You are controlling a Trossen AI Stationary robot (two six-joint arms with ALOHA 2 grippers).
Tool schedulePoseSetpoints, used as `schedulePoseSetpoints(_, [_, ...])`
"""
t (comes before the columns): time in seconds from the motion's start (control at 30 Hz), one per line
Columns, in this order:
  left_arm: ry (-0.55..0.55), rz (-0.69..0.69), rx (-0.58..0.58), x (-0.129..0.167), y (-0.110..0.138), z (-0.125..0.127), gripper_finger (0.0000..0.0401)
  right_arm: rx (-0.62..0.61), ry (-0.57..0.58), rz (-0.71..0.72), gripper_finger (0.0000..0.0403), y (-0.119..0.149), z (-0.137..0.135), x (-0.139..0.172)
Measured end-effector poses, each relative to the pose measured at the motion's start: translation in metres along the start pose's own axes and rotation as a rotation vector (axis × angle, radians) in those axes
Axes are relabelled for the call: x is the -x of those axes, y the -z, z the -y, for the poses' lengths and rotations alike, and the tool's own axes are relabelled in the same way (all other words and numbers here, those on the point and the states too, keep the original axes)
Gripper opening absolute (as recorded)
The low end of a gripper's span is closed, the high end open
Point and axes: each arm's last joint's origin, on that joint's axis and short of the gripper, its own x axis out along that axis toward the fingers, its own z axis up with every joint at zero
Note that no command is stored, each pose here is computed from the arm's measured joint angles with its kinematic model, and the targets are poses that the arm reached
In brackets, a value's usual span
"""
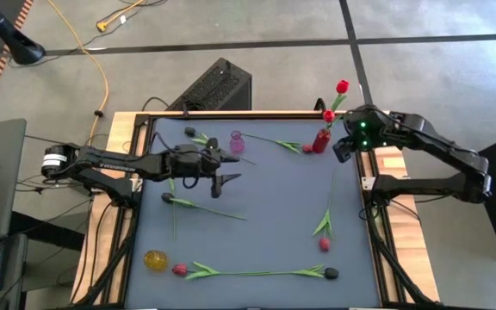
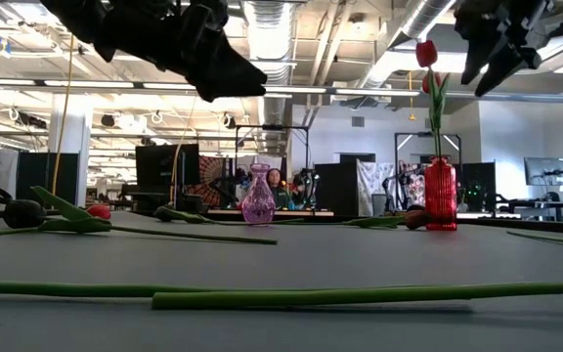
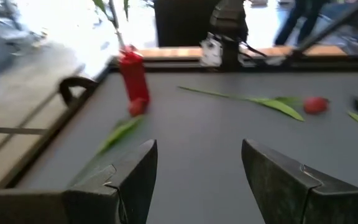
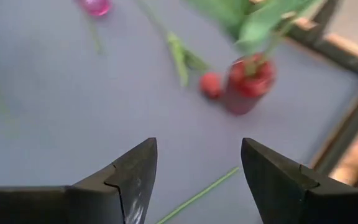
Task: Sort flowers into vase by color
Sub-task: Put the red flower into the red vase
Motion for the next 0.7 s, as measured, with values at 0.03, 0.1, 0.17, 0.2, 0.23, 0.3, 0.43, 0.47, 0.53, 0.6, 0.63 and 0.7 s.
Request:
schedulePoseSetpoints(0.03, [0.031, -0.016, 0.0, 0.0, 0.002, 0.001, 0.0224, 0.005, -0.024, -0.01, 0.026, 0.001, -0.003, 0.0])
schedulePoseSetpoints(0.1, [0.09, -0.061, 0.003, 0.0, 0.006, 0.005, 0.0224, 0.017, -0.072, -0.032, 0.026, 0.005, -0.01, 0.001])
schedulePoseSetpoints(0.17, [0.133, -0.119, 0.013, 0.001, 0.012, 0.009, 0.0224, 0.033, -0.113, -0.051, 0.026, 0.009, -0.018, 0.002])
schedulePoseSetpoints(0.2, [0.145, -0.154, 0.019, 0.002, 0.015, 0.012, 0.0224, 0.041, -0.131, -0.06, 0.026, 0.012, -0.023, 0.003])
schedulePoseSetpoints(0.23, [0.154, -0.19, 0.022, 0.002, 0.018, 0.014, 0.0224, 0.049, -0.151, -0.07, 0.026, 0.015, -0.027, 0.004])
schedulePoseSetpoints(0.3, [0.179, -0.259, 0.017, 0.004, 0.024, 0.021, 0.0224, 0.066, -0.19, -0.089, 0.026, 0.021, -0.035, 0.007])
schedulePoseSetpoints(0.43, [0.186, -0.357, 0.029, 0.009, 0.033, 0.035, 0.0224, 0.11, -0.235, -0.084, 0.026, 0.033, -0.052, 0.012])
schedulePoseSetpoints(0.47, [0.159, -0.38, 0.046, 0.009, 0.035, 0.036, 0.0224, 0.122, -0.236, -0.076, 0.026, 0.035, -0.055, 0.012])
schedulePoseSetpoints(0.53, [0.099, -0.44, 0.097, 0.012, 0.039, 0.036, 0.0224, 0.146, -0.224, -0.06, 0.026, 0.041, -0.062, 0.014])
schedulePoseSetpoints(0.6, [0.049, -0.533, 0.167, 0.015, 0.041, 0.033, 0.0224, 0.169, -0.209, -0.04, 0.026, 0.047, -0.069, 0.014])
schedulePoseSetpoints(0.63, [0.023, -0.579, 0.207, 0.016, 0.04, 0.031, 0.0224, 0.178, -0.203, -0.034, 0.026, 0.05, -0.073, 0.014])
schedulePoseSetpoints(0.7, [-0.049, -0.666, 0.307, 0.021, 0.036, 0.027, 0.0224, 0.2, -0.189, -0.024, 0.026, 0.056, -0.08, 0.013])
